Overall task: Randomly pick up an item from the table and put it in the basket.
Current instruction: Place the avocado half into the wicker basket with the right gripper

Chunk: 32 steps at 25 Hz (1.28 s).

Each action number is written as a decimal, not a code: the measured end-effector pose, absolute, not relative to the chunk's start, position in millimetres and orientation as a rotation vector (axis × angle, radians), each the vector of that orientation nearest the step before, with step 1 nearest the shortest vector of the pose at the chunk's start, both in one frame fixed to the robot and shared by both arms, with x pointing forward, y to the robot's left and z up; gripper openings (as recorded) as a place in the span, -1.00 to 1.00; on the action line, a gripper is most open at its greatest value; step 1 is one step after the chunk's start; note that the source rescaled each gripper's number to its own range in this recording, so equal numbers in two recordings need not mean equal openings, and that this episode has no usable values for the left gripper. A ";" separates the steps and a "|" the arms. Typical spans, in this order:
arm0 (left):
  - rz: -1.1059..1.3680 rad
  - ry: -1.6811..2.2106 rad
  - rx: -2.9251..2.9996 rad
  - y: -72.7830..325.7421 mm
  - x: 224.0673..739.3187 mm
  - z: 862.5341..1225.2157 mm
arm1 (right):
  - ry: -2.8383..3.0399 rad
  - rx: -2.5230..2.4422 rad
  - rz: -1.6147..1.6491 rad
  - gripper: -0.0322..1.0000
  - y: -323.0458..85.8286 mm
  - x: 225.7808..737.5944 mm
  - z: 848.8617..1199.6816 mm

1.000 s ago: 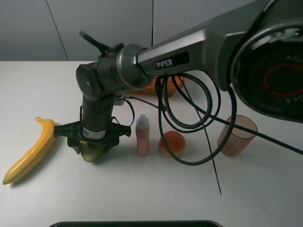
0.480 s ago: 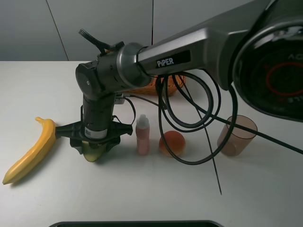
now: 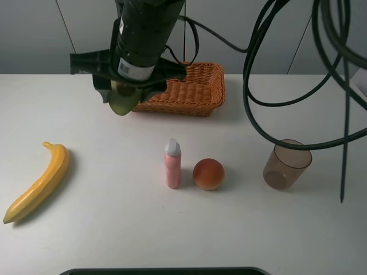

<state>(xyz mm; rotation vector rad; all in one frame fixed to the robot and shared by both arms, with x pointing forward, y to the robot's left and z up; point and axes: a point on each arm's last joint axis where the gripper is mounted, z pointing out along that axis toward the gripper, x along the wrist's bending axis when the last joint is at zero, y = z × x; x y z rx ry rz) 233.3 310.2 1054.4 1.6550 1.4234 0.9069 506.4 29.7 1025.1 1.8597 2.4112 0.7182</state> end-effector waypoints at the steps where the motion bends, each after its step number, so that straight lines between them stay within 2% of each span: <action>1: 0.907 1.423 1.655 310.2 233.3 1054.4 | 2.372 1.833 0.763 -0.92 20.0 513.3 1037.2; 5: 0.906 1.425 1.653 310.2 233.3 1054.4 | 2.250 1.734 0.906 -0.92 -15.0 546.2 1064.4; 11: 0.906 1.425 1.653 310.2 233.3 1054.4 | 2.114 1.651 0.979 -0.92 -50.1 594.6 1059.1; 15: 0.906 1.425 1.653 310.2 233.3 1054.4 | 2.075 1.661 0.980 -0.92 -56.6 621.3 1028.2; 24: 0.906 1.425 1.653 310.2 233.3 1054.4 | 2.185 1.748 0.739 -0.92 -49.2 639.5 926.6; 32: 0.906 1.425 1.653 310.2 233.3 1054.4 | 2.199 1.759 0.706 -0.92 -49.4 639.2 918.7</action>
